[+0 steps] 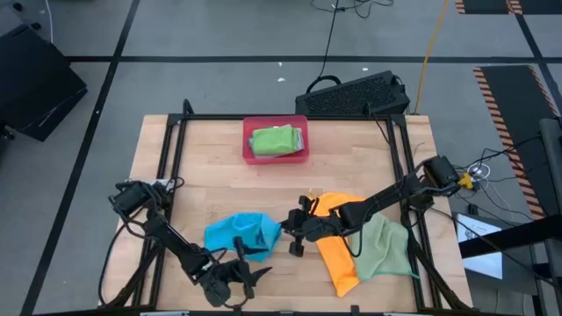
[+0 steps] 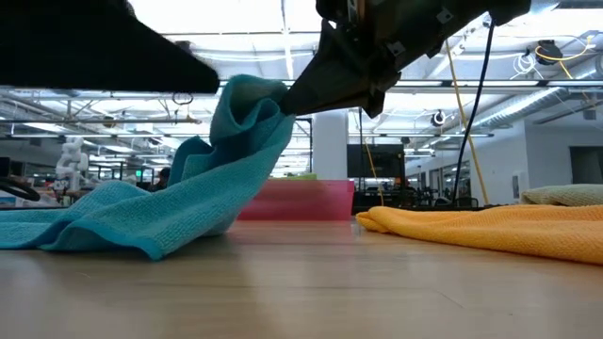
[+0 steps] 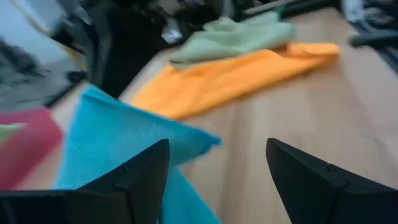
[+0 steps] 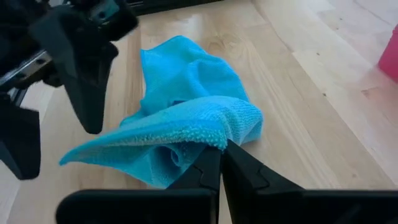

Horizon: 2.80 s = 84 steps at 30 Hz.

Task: Fold microfiber towels
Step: Fold the blue towel

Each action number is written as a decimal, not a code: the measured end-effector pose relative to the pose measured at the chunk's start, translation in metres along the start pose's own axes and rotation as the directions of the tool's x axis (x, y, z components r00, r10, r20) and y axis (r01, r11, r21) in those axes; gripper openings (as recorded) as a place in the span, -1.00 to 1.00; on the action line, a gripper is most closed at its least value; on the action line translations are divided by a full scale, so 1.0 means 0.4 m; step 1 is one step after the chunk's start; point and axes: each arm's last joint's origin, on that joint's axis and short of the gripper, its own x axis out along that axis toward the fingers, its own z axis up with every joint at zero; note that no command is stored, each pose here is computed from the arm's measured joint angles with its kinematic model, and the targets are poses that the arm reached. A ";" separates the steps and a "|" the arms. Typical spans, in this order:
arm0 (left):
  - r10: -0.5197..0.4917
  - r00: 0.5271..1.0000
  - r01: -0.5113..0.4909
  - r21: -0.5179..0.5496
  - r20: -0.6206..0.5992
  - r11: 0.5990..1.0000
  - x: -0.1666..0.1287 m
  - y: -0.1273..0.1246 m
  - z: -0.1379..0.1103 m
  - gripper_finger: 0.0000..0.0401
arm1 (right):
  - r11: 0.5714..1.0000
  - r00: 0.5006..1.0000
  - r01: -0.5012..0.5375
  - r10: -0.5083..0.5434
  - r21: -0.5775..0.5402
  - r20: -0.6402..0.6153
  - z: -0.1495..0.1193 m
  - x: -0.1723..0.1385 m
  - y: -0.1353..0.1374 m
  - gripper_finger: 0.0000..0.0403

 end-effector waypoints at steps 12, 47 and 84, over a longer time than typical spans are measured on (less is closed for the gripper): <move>0.108 0.994 -0.109 -0.133 -0.009 0.985 0.064 0.035 0.028 0.33 | 1.000 1.000 -0.012 0.012 0.025 0.005 0.006 0.004 -0.006 -0.98; -0.094 0.956 0.069 -0.095 -0.279 0.993 -0.042 0.191 0.127 -0.96 | 0.993 0.999 -0.050 0.048 -0.110 -0.023 -0.013 -0.010 0.024 -0.40; -0.095 0.964 0.034 -0.242 -0.247 0.970 -0.060 0.183 0.061 -0.31 | 0.659 0.977 -0.215 0.137 -0.721 -0.165 -0.161 0.066 0.087 -0.73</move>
